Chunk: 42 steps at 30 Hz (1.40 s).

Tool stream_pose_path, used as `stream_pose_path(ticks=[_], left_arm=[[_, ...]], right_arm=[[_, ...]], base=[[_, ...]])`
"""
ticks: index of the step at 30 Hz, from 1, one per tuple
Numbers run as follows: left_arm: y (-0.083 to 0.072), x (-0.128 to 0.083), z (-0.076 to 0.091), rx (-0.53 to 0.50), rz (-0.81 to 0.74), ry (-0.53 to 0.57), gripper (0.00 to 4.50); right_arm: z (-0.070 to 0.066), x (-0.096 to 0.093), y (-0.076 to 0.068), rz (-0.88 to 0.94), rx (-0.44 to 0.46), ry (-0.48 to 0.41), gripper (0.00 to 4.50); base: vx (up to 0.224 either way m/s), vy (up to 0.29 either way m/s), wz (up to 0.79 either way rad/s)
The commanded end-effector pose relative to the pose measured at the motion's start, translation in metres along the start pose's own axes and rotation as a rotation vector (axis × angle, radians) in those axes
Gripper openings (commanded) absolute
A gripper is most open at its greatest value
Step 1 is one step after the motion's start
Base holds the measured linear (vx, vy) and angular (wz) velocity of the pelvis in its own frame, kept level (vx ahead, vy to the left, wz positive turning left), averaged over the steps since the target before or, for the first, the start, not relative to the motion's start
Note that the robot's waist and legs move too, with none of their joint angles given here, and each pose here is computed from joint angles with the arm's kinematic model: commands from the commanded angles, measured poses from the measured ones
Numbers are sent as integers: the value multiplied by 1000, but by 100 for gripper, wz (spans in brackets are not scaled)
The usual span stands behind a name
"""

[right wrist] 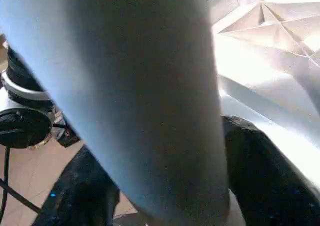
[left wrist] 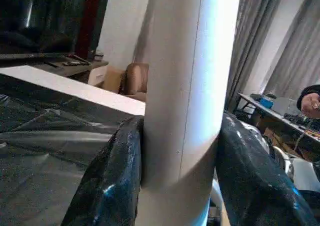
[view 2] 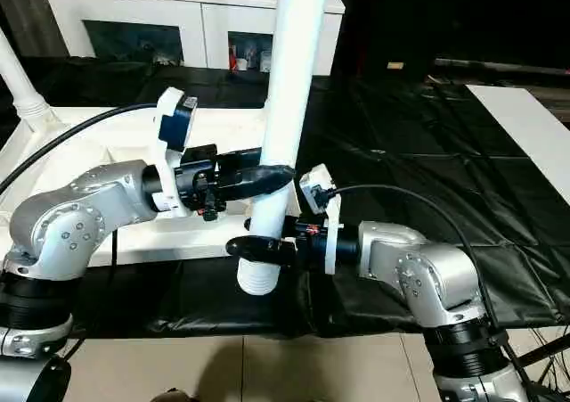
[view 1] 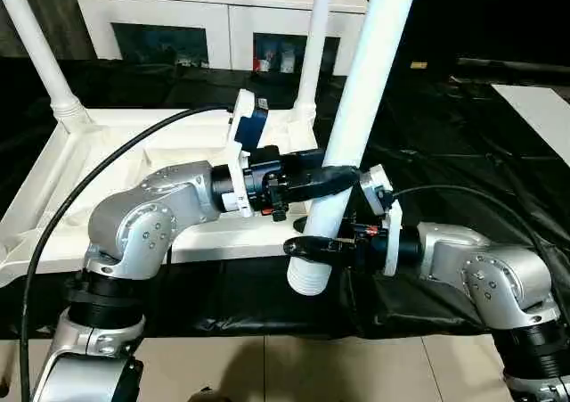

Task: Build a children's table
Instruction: Insert table leg to table base

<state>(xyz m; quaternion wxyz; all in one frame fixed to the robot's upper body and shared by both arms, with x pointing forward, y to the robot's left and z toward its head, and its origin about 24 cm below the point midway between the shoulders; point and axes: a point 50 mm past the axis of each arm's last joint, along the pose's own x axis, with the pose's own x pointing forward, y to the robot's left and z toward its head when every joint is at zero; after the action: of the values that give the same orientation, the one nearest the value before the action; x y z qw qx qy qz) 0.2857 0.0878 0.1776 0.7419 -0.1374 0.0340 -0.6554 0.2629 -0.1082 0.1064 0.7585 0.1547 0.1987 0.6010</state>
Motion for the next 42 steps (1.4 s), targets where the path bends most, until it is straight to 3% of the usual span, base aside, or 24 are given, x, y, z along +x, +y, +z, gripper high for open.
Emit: stream_pose_path(ticks=[1, 10, 15, 17, 23, 42], left_arm=[[-2, 4, 5, 24, -30, 11, 184], [0, 2, 5, 30, -38, 26, 182], [-2, 5, 7, 34, -60, 22, 182], [-2, 5, 7, 34, -64, 22, 182], [-2, 3, 7, 32, -67, 23, 182], [-1, 1, 8, 33, -82, 32, 182]], right_arm=[[3, -4, -2, -26, -31, 7, 262], [-3, -4, 1, -1, -57, 57, 212], [-3, 1, 0, -13, -82, 49, 207], [-3, 1, -1, -27, -93, 44, 260], [-2, -2, -1, -23, -73, 28, 314], [-2, -9, 2, 46, -36, 35, 317]], base=[[0, 0, 0], [0, 0, 0], [0, 0, 0], [0, 0, 0], [0, 0, 0], [0, 0, 0]])
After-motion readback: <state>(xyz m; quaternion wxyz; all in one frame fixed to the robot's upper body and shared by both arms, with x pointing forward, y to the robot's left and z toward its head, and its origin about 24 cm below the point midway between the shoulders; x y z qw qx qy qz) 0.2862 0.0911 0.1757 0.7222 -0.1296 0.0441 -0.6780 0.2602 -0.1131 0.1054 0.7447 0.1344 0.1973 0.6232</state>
